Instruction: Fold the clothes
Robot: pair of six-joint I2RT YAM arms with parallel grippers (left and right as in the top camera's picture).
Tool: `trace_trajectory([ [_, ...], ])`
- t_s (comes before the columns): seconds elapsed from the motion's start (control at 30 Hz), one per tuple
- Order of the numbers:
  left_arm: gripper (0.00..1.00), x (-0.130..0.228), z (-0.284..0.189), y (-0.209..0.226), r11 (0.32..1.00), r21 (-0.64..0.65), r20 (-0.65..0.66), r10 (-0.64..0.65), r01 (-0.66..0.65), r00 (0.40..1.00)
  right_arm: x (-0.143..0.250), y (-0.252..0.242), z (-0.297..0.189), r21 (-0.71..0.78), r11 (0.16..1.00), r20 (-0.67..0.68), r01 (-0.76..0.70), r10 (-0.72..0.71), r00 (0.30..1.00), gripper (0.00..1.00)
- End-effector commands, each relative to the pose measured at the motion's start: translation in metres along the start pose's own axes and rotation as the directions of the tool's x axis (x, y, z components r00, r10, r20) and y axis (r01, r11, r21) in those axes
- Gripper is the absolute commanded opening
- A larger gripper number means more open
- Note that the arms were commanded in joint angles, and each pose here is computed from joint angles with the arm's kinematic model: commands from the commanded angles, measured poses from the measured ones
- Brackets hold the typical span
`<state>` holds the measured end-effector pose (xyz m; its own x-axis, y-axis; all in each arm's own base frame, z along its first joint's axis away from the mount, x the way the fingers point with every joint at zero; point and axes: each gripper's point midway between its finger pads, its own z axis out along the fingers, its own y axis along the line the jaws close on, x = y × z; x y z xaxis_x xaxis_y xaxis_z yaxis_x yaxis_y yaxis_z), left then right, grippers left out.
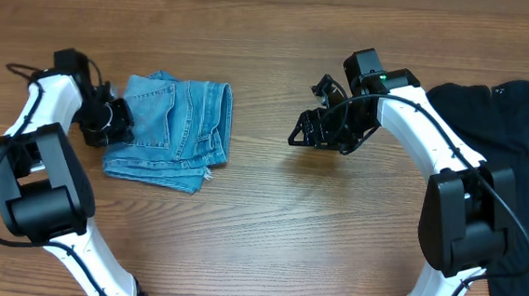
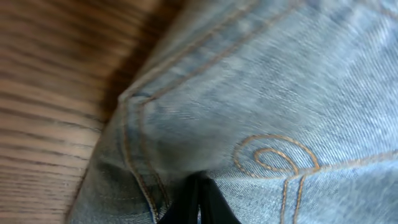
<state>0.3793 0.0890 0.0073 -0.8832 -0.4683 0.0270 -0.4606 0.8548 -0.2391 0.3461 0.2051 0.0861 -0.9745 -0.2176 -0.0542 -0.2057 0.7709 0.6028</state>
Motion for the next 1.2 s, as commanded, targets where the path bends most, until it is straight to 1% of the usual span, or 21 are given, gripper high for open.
trace_trajectory([
  [0.0, 0.04, -0.008, 0.018, 0.106, 0.946, -0.199, 0.051, -0.249, 0.255, 0.967, -0.002, 0.01, -0.013, -0.009, 1.0, 0.031, 0.019, -0.019, 0.999, 0.77],
  [0.13, 0.04, -0.023, 0.002, 0.16, 0.908, -0.18, 0.151, -0.355, 0.378, 0.923, 0.0, 0.01, -0.013, -0.009, 1.0, 0.024, 0.011, -0.011, 1.0, 0.77],
  [0.2, 0.04, -0.031, -0.004, 0.179, 0.899, -0.163, 0.198, -0.373, 0.405, 0.907, 0.0, 0.01, -0.013, -0.009, 1.0, 0.024, 0.011, -0.011, 1.0, 0.77],
  [0.3, 0.04, -0.046, -0.011, 0.194, 0.914, -0.148, 0.261, -0.333, 0.378, 0.906, 0.0, 0.01, -0.013, -0.009, 1.0, 0.025, 0.012, -0.012, 1.0, 0.77],
  [0.37, 0.04, -0.061, -0.016, 0.199, 0.932, -0.149, 0.314, -0.273, 0.332, 0.909, 0.0, 0.01, -0.013, -0.01, 1.0, 0.025, 0.009, -0.009, 1.0, 0.77],
  [0.5, 0.04, -0.082, -0.032, 0.211, 0.917, -0.194, 0.406, -0.247, 0.348, 0.88, 0.0, 0.012, -0.013, -0.021, 1.0, 0.024, -0.011, 0.011, 1.0, 0.77],
  [0.6, 0.09, -0.101, -0.048, 0.212, 0.919, -0.189, 0.462, -0.227, 0.345, 0.857, -0.001, 0.013, -0.013, -0.028, 1.0, 0.026, -0.008, 0.009, 1.0, 0.77],
  [0.7, 0.14, -0.119, -0.071, 0.201, 0.945, -0.17, 0.484, -0.167, 0.28, 0.859, -0.001, 0.013, -0.013, -0.028, 1.0, 0.026, -0.008, 0.009, 1.0, 0.77],
  [0.73, 0.23, -0.124, -0.087, 0.196, 0.948, -0.163, 0.486, -0.165, 0.274, 0.858, -0.001, 0.013, -0.013, -0.028, 1.0, 0.027, -0.007, 0.008, 1.0, 0.79],
  [0.77, 0.35, -0.128, -0.097, 0.189, 0.954, -0.143, 0.489, -0.163, 0.263, 0.857, -0.001, 0.013, -0.014, -0.027, 1.0, 0.03, -0.004, 0.005, 1.0, 0.81],
  [0.8, 0.41, -0.132, -0.109, 0.181, 0.963, -0.111, 0.493, -0.162, 0.247, 0.855, -0.002, 0.014, -0.015, -0.029, 1.0, 0.036, 0.0, 0.001, 0.999, 0.83],
  [0.83, 0.57, -0.135, -0.122, 0.171, 0.971, -0.076, 0.496, -0.158, 0.224, 0.854, -0.004, 0.017, -0.017, -0.035, 0.999, 0.047, 0.01, -0.008, 0.999, 0.83],
  [0.87, 0.62, -0.137, -0.14, 0.16, 0.979, -0.046, 0.501, -0.148, 0.197, 0.853, -0.007, 0.022, -0.022, -0.041, 0.999, 0.068, 0.026, -0.023, 0.997, 0.85],
  [0.9, 0.62, -0.137, -0.16, 0.149, 0.986, -0.03, 0.509, -0.125, 0.163, 0.852, -0.01, 0.026, -0.029, -0.037, 0.998, 0.092, 0.045, -0.042, 0.995, 0.87],
  [1.0, 0.61, -0.131, -0.212, 0.111, 0.998, 0.008, 0.541, -0.05, 0.054, 0.839, -0.028, 0.048, -0.065, -0.007, 0.992, 0.213, 0.127, -0.123, 0.969, 0.9],
  [1.03, 0.61, -0.125, -0.236, 0.087, 0.999, 0.033, 0.563, -0.006, -0.016, 0.827, -0.033, 0.055, -0.081, 0.008, 0.988, 0.255, 0.152, -0.149, 0.955, 0.91],
  [1.07, 0.6, -0.116, -0.254, 0.067, 0.997, 0.042, 0.577, 0.035, -0.072, 0.816, -0.039, 0.066, -0.102, 0.03, 0.983, 0.311, 0.182, -0.182, 0.933, 0.92],
  [1.13, 0.62, -0.089, -0.29, 0.029, 0.984, 0.011, 0.606, 0.133, -0.176, 0.784, -0.045, 0.081, -0.138, 0.077, 0.973, 0.401, 0.219, -0.232, 0.886, 0.94],
  [1.17, 0.64, -0.07, -0.307, 0.008, 0.975, -0.01, 0.619, 0.181, -0.222, 0.764, -0.047, 0.09, -0.162, 0.109, 0.965, 0.454, 0.237, -0.26, 0.852, 0.99],
])
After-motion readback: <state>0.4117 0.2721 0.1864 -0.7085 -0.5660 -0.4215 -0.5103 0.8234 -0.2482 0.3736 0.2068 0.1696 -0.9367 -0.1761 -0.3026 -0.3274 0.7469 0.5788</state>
